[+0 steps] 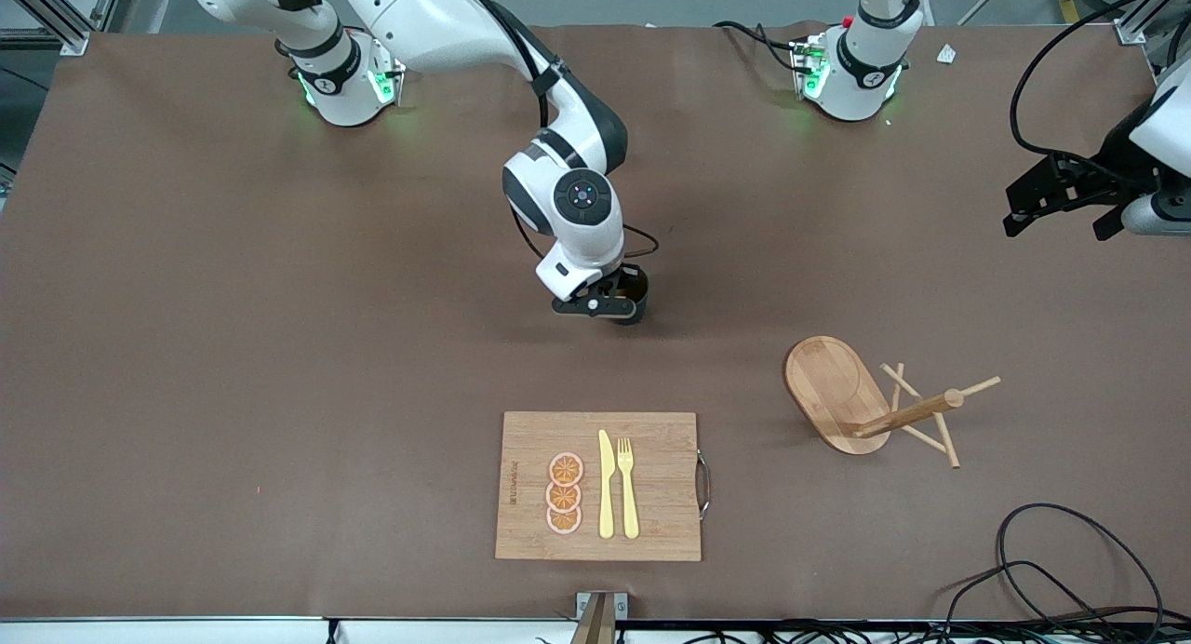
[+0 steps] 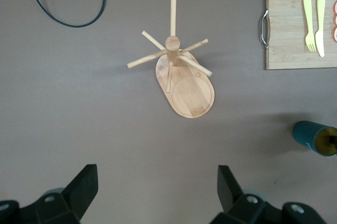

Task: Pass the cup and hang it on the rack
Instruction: 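Carry the mug to the table middle and set it down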

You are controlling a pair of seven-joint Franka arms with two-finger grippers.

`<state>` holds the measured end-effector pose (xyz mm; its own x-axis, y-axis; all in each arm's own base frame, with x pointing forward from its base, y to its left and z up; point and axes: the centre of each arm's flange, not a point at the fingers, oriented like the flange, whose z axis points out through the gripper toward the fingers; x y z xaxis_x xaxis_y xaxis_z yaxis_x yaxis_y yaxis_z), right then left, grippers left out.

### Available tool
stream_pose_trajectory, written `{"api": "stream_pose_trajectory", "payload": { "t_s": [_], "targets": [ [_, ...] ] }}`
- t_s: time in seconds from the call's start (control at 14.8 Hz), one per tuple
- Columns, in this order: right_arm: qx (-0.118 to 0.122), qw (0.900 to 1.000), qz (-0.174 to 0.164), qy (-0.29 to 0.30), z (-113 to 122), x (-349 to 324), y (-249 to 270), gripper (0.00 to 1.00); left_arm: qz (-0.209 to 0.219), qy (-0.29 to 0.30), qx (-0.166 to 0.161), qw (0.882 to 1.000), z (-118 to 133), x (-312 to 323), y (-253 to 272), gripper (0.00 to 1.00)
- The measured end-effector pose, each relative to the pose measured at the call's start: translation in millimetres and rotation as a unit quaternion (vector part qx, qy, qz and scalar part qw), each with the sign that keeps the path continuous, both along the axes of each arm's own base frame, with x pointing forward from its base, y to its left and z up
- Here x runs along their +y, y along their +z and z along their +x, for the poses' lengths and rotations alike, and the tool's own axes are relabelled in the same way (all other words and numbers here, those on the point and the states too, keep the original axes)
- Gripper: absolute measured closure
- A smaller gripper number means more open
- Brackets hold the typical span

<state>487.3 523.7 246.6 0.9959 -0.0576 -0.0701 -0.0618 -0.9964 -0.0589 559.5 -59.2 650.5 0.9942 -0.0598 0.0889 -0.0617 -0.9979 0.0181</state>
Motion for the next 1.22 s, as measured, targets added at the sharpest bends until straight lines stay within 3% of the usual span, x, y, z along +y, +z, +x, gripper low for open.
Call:
{"api": "stream_pose_trajectory", "payload": {
  "t_s": [0.34, 0.61, 0.88, 1.08, 1.22],
  "targets": [
    [0.005, 0.999, 0.002, -0.032, 2.9, 2.7, 8.8, 0.4, 0.001, -0.001, 0.015, 1.0, 5.6, -1.3, -12.9, 0.0],
    [0.037, 0.998, -0.008, -0.049, 17.8, -1.1, 60.2, 0.01, -0.014, 0.015, 0.029, 0.999, 3.0, -6.7, -15.6, 0.0],
    [0.039, 0.994, -0.03, -0.098, 75.7, -86.4, 129.5, 0.0, -0.02, 0.113, 0.049, 0.992, -7.0, -51.3, -18.3, 0.0],
    [0.045, 0.995, -0.058, -0.066, 116.5, -174.9, 156.5, 0.0, -0.022, 0.19, 0.06, 0.98, -21.4, -107.0, -21.2, 0.0],
    [0.054, 0.996, -0.059, -0.035, 135.7, -230.5, 173.0, 0.0, -0.009, 0.228, 0.064, 0.971, -31.7, -147.3, -29.9, 0.0]
  ]
}}
